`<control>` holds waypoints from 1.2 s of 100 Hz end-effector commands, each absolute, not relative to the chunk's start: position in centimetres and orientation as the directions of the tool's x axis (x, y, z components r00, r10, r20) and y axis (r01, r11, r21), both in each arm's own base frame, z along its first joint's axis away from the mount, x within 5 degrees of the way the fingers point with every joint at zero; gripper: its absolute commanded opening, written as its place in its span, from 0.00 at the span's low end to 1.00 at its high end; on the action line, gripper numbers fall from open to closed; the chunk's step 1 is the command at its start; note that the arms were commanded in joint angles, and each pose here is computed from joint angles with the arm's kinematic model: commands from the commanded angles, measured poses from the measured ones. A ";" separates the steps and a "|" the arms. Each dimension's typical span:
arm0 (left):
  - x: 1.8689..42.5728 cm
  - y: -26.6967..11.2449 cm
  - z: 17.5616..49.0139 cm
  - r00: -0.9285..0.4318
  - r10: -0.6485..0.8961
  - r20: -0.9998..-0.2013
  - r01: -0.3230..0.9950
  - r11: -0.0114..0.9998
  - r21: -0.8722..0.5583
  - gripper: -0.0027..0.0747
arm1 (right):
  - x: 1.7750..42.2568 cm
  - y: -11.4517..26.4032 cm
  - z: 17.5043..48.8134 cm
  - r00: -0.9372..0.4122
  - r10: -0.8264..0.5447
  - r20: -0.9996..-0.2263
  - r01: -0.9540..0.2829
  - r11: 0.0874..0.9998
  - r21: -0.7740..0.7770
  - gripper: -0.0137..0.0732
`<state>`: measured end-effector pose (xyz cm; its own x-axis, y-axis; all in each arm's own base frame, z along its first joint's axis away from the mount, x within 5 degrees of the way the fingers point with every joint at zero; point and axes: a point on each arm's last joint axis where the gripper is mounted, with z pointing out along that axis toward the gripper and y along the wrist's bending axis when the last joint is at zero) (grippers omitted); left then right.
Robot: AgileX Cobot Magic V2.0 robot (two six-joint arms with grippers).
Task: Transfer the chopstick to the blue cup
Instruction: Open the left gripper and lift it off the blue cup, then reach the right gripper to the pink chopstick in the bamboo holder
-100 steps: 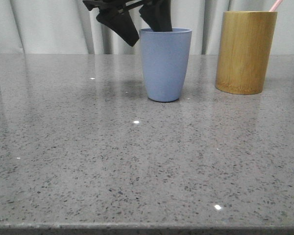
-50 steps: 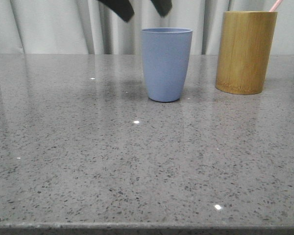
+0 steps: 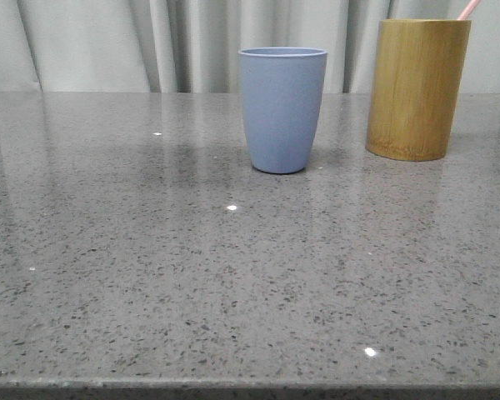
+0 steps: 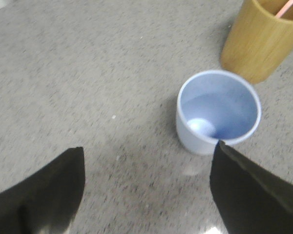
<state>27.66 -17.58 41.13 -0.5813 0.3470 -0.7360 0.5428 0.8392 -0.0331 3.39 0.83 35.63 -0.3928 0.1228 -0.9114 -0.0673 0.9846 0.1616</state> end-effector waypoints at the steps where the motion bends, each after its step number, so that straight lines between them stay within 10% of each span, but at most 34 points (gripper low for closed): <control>1: 25.6 -15.3 43.4 -0.499 0.253 -0.829 0.508 0.860 -0.043 0.71 | 3.8 0.8 37.1 -0.310 0.132 -0.942 -0.074 0.984 0.162 0.90; 51: 15.4 -4.0 38.7 -0.469 0.067 -0.881 0.235 0.971 -0.052 0.71 | 3.8 0.8 37.2 -0.305 0.133 -0.943 -0.075 0.984 0.163 0.90; 120: 10.9 -2.7 36.6 -0.446 0.060 -0.893 0.222 0.974 -0.046 0.70 | 11.1 0.8 39.3 0.088 0.196 -0.977 -0.088 0.978 0.188 0.90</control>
